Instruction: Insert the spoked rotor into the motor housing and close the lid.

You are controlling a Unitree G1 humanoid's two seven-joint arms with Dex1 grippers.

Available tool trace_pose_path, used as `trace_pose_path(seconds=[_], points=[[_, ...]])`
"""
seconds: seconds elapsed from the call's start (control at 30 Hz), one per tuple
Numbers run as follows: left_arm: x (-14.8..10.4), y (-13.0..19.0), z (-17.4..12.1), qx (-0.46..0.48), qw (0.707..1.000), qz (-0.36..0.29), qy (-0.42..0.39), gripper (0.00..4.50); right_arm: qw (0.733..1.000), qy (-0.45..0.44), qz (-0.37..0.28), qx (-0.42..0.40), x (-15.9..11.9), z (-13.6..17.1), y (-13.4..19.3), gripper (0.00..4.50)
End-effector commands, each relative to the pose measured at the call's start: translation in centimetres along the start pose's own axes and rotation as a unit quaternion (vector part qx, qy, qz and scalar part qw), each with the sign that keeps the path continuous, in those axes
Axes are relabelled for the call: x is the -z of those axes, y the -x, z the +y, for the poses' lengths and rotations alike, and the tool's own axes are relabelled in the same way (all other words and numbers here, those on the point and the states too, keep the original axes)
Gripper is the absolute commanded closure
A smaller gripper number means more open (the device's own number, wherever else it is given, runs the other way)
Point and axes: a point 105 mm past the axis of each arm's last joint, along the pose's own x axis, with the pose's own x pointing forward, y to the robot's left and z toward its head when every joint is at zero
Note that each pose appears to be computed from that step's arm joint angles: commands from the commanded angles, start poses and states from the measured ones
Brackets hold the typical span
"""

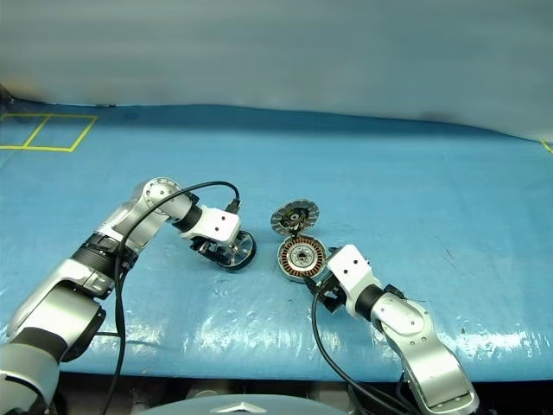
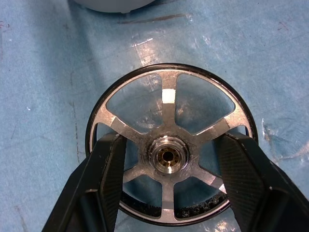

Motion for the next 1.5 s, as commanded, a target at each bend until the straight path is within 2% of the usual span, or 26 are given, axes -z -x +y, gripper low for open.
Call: trace_pose_path(seconds=[0.03,0.1,0.33,0.43,0.6,0.77,0.87,1.1,1.3,1.5], points=[[0.2,-0.4,-0.1,-0.002,1.0,0.0,-0.005,2.35,1.0,0.009,-0.016,0.008,-0.8,-0.3,0.2,0.3],[0.3,-0.6,-0.1,-0.011,1.0,0.004,-0.007,2.71,1.0,0.008,-0.017,0.01,-0.8,-0.3,0.2,0.3],[0.7,-0.7,-0.9,-0.007,1.0,0.002,-0.006,2.71,1.0,0.008,-0.015,0.011,-0.7,-0.3,0.2,0.3],[0.4,-0.5,-1.3,-0.011,1.0,-0.017,0.004,2.71,1.0,0.003,-0.018,0.011,-0.8,-0.4,0.3,0.3],[-1.6,0.7,-0.9,-0.079,0.992,-0.099,-0.008,2.71,0.999,-0.014,-0.041,0.009,-1.4,-0.3,0.8,0.3],[-4.0,2.3,-1.8,-0.1,0.979,-0.175,0.026,2.71,0.998,-0.037,-0.053,-0.01,-1.7,0.4,1.6,0.3],[-5.3,2.7,-2.2,-0.112,0.968,-0.22,0.048,2.71,0.999,-0.037,-0.037,-0.016,-1.1,0.4,2.2,0.3],[-9.2,1.7,-1.9,-0.138,0.94,-0.307,0.063,2.71,0.998,-0.045,-0.032,0.008,-0.9,-0.9,3.4,0.3],[-10.1,-0.3,-1.0,-0.165,0.932,-0.313,0.076,2.71,0.999,-0.041,-0.027,0.018,-0.8,-1.0,2.9,0.3],[-9.5,-1.3,-0.2,-0.17,0.944,-0.274,0.075,2.71,0.998,-0.041,-0.023,0.029,-0.6,-1.1,2.9,0.3]])
